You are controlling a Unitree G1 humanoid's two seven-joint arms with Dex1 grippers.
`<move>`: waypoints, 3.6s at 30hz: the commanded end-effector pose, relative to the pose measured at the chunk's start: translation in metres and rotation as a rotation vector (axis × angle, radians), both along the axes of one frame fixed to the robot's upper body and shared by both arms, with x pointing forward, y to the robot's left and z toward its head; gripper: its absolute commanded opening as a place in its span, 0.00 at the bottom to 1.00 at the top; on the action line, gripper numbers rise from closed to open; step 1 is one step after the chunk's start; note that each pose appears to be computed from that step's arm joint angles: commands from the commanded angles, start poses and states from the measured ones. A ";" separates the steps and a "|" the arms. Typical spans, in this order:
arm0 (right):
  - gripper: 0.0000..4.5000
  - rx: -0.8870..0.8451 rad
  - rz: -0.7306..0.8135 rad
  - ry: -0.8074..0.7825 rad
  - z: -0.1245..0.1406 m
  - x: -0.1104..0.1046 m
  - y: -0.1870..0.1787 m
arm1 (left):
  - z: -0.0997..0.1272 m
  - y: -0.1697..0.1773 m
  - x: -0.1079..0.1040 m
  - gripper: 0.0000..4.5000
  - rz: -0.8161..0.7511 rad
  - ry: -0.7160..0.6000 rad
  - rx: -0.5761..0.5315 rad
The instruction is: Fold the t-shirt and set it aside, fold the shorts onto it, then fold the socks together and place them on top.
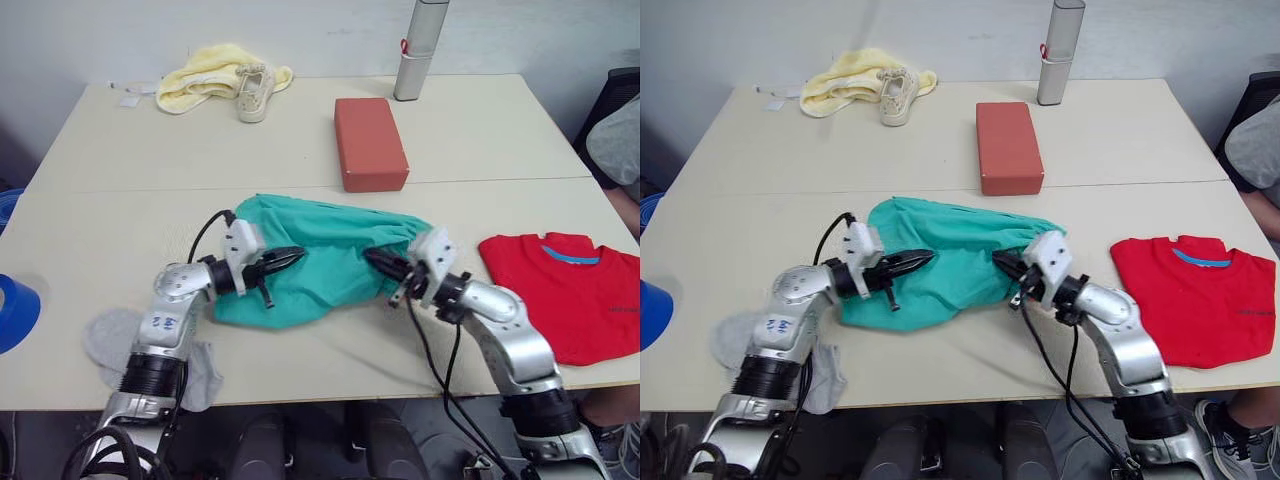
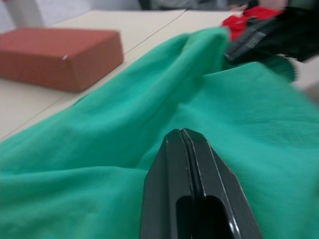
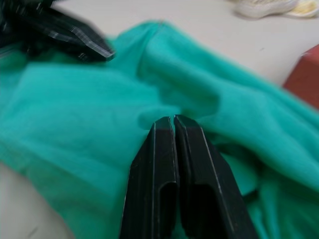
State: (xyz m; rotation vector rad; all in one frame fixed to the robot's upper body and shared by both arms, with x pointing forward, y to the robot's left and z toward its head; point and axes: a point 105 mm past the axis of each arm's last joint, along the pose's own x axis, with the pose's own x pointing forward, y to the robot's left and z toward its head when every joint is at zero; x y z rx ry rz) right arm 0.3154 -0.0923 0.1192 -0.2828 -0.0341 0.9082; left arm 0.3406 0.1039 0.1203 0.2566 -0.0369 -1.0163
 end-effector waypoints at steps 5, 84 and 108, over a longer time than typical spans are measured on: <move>0.00 -0.046 -0.149 -0.018 -0.007 0.009 -0.049 | -0.041 0.030 0.018 0.00 0.229 0.106 0.202; 0.00 0.024 -0.798 -0.178 0.047 -0.046 -0.145 | -0.021 -0.063 0.017 0.00 -0.193 0.092 0.044; 0.00 -0.385 -0.174 -0.405 0.026 -0.030 0.009 | -0.015 -0.024 0.026 0.00 -0.060 0.138 0.039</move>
